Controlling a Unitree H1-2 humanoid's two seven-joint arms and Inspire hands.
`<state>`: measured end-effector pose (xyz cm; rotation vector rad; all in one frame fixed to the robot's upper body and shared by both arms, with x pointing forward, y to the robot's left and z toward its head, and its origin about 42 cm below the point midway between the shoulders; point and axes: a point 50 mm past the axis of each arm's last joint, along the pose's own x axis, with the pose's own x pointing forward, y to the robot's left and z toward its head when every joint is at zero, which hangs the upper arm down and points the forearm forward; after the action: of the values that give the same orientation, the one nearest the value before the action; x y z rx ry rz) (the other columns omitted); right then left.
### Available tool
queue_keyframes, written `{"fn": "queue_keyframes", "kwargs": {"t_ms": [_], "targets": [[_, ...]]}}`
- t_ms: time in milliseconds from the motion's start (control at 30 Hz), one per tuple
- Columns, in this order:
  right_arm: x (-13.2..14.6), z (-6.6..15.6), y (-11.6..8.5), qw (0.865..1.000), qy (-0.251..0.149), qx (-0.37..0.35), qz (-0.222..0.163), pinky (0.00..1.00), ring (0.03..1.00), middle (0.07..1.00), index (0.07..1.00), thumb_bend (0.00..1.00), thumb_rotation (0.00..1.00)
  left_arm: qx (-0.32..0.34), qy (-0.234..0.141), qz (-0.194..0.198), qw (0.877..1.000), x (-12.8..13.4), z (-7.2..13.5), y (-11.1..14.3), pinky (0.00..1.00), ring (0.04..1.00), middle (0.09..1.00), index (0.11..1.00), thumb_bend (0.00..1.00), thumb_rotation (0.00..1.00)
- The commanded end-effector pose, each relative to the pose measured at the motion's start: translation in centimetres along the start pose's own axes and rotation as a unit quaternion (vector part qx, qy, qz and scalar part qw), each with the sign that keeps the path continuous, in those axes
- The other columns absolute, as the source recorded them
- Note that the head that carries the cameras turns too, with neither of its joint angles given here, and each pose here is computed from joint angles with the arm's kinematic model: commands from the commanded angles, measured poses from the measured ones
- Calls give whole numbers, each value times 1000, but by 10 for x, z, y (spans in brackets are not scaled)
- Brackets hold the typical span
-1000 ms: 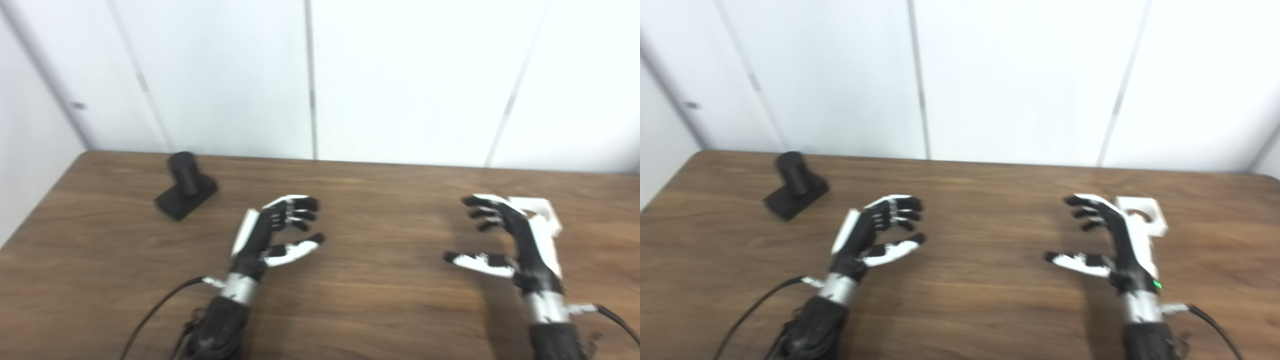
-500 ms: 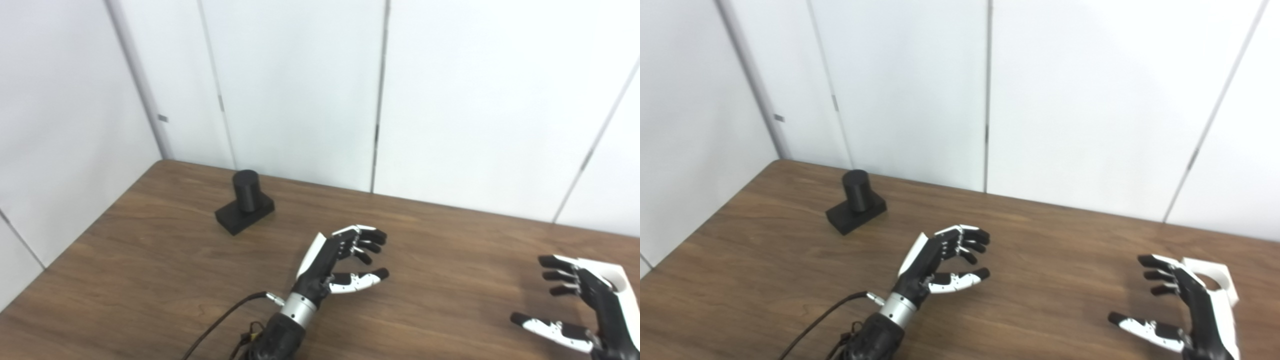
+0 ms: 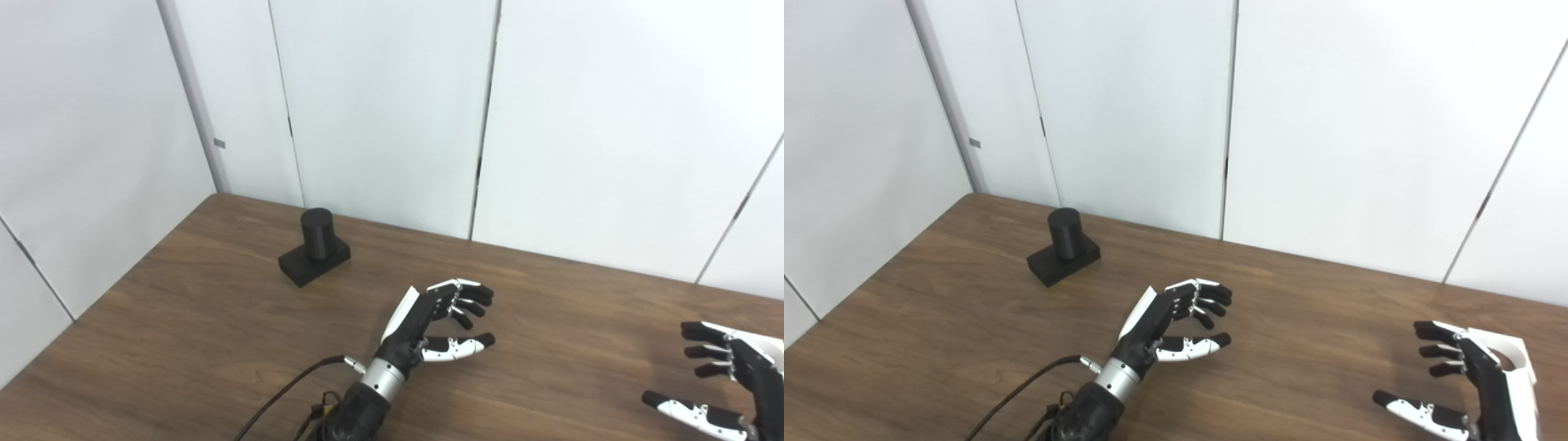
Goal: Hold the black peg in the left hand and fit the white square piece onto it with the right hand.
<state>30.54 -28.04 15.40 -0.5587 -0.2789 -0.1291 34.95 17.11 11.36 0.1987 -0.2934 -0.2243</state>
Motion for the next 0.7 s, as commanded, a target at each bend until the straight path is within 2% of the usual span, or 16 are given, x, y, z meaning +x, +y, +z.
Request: {"fn": "queue_keyframes", "kwargs": {"t_ms": [0, 100, 167, 233, 333, 400, 567, 667], "targets": [[9, 17, -7, 999, -30, -1, -17, 505, 623, 687, 669, 604, 0, 12, -31, 10, 999, 7, 10, -1, 536, 652, 690, 665, 618, 19], [9, 19, -6, 999, -30, 0, -15, 503, 623, 687, 669, 602, 0, 23, -44, 17, 999, 10, 17, 5, 501, 636, 695, 657, 670, 7], [9, 19, -7, 999, -31, 0, -16, 498, 622, 686, 668, 603, 0, 36, -48, 13, 998, 13, 23, 13, 498, 638, 701, 660, 714, 42], [9, 19, -8, 999, -30, -1, -17, 491, 617, 683, 667, 607, 0, 45, -46, -1, 998, 15, 28, 22, 537, 663, 709, 669, 765, 76], [10, 21, -9, 999, -33, 0, -16, 483, 613, 681, 666, 603, 0, 67, -34, -33, 997, 18, 36, 36, 610, 721, 748, 696, 776, 139], [10, 21, -9, 999, -35, 1, -15, 483, 613, 680, 664, 604, 0, 78, -29, -42, 996, 19, 40, 43, 623, 754, 764, 699, 798, 151], [10, 21, -11, 999, -32, 3, -16, 490, 617, 682, 662, 604, 0, 98, -28, -36, 994, 22, 51, 61, 618, 773, 783, 716, 797, 138], [10, 22, -12, 1000, -27, 3, -14, 493, 619, 685, 665, 603, 0, 110, -31, -18, 993, 24, 58, 74, 602, 754, 773, 718, 797, 123]]}}
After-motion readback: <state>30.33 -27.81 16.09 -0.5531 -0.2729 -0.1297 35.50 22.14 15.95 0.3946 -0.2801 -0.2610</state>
